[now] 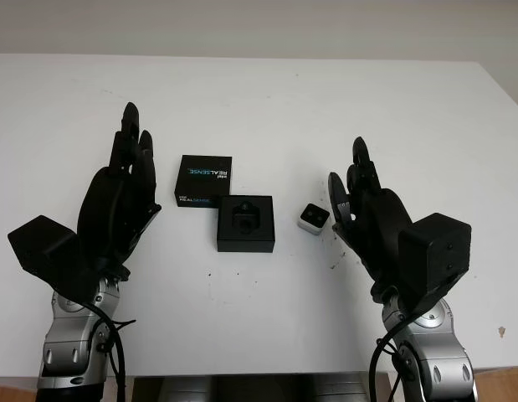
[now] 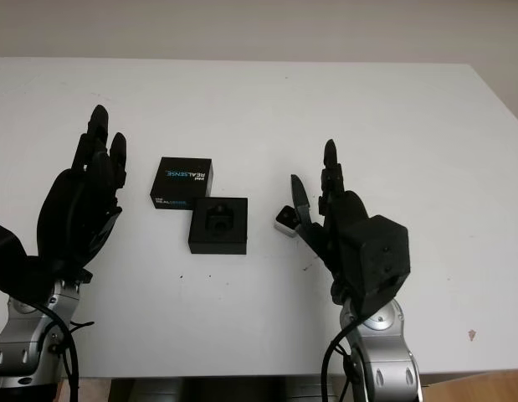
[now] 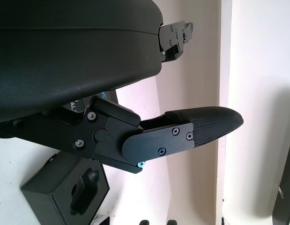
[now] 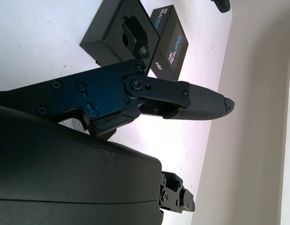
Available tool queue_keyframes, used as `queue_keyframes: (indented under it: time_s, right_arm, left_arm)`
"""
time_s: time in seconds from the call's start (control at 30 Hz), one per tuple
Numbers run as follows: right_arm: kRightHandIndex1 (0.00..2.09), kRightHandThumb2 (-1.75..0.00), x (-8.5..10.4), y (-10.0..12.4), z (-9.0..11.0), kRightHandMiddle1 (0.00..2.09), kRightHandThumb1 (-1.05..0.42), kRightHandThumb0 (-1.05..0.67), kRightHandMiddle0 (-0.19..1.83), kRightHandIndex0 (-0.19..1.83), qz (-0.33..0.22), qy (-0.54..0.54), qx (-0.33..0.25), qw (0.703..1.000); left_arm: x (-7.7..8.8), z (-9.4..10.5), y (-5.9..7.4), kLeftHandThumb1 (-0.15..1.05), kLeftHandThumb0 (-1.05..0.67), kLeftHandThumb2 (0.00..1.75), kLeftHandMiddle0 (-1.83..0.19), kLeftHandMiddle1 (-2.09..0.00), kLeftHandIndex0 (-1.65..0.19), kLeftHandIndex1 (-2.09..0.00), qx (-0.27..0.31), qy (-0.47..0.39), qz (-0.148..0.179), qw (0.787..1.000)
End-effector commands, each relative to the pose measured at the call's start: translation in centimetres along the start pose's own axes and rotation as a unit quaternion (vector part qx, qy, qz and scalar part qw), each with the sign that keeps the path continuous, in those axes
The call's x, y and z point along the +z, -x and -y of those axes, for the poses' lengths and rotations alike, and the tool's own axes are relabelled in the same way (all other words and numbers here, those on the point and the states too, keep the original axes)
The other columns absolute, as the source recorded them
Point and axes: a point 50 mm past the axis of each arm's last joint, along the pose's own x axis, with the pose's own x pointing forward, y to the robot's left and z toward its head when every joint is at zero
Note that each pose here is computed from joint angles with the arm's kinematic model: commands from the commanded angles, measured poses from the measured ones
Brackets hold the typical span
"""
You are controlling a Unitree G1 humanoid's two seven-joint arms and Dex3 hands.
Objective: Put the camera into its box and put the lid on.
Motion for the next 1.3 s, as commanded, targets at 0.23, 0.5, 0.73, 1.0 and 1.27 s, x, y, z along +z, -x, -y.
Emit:
queue_keyframes:
  time_s: [0.23,0.5,0.73,1.0,1.27]
  right_arm:
    - [0.0,-0.55,0.1,-0.3,-0.2,0.0,-1.05,-0.77,-0.19,-0.19,0.002,0.003,0.005,1.0]
    - [0.03,-0.36,1.8,-1.7,2.1,0.04,-1.05,-0.74,-0.12,-0.14,0.054,0.008,0.005,0.998]
    - [0.17,-0.04,5.4,-3.4,6.3,0.19,-0.91,-0.52,0.19,0.17,0.109,0.147,0.062,0.981]
    - [0.27,-0.05,8.7,-5.3,7.4,0.76,-0.75,-0.34,0.15,0.39,0.124,0.441,0.159,0.875]
    - [0.12,-0.05,9.2,-5.6,6.4,0.28,-0.76,-0.3,0.37,0.41,0.121,0.623,0.214,0.742]
  left_arm:
    - [0.3,0.0,-0.3,1.05,-0.83,0.66,0.19,0.0,0.19,0.0,-0.003,-0.001,0.008,1.0]
    - [0.3,-0.3,-0.5,1.05,-0.82,0.66,0.19,0.0,0.19,0.0,0.002,-0.001,0.011,1.0]
    - [0.3,-0.2,-0.6,1.05,-0.83,0.67,0.19,0.0,0.19,0.0,-0.003,-0.001,0.012,1.0]
    - [0.2,-0.2,-0.7,1.05,-0.83,0.68,0.19,0.0,0.19,0.0,-0.008,0.002,0.015,1.0]
    - [0.3,-0.3,-0.7,1.05,-0.84,0.68,0.19,0.0,0.19,0.0,-0.009,-0.002,0.012,1.0]
